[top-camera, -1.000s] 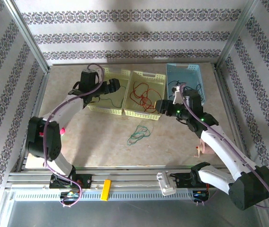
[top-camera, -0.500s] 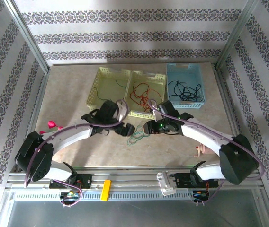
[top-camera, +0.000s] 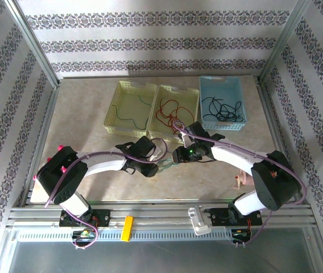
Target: Untangle the cables
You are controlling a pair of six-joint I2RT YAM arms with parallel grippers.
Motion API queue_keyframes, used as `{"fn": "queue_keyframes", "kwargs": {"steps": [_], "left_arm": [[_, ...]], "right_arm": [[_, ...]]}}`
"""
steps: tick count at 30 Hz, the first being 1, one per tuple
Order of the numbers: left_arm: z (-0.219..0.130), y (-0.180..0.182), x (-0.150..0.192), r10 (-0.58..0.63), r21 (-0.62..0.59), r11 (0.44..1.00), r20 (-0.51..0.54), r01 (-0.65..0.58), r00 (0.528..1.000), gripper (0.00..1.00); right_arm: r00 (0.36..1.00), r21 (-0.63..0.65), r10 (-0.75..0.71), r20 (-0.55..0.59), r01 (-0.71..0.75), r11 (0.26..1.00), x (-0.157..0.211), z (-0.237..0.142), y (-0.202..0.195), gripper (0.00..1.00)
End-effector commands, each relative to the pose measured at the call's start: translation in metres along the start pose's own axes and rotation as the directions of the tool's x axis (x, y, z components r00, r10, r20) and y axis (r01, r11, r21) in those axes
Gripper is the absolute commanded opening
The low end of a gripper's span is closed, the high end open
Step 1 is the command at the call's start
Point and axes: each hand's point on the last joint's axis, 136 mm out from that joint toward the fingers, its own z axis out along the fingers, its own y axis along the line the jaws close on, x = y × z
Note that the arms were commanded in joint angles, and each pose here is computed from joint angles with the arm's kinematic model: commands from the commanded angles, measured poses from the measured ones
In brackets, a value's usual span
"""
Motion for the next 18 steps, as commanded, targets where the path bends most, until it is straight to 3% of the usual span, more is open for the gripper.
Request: {"fn": "queue_keyframes", "kwargs": {"steps": [1,6,12,18], "left_arm": [[0.011,-0.011,-0.004,0.026,0.043,0.999,0.011,-0.027,1.0,0.26],[0.012,-0.017,-0.004,0.025,0.079,0.997,0.011,-0.026,1.0,0.01],[-0.002,-0.02,-0.008,0.021,0.084,0.996,0.044,-0.025,0.999,0.0],[-0.049,-0.029,-0.025,0.056,0.094,0.993,0.169,-0.072,0.984,0.0]], "right_arm": [[0.999,-0.014,-0.035,0.02,0.035,0.999,-0.006,-0.004,0.007,0.45],[0.999,0.0,-0.046,0.001,0.046,0.999,-0.006,0.005,0.005,0.46],[0.999,0.093,-0.027,-0.02,0.029,0.995,-0.016,0.024,-0.01,0.47],[0.996,0.174,0.028,-0.083,-0.013,0.985,0.0,0.041,-0.03,0.4]]}}
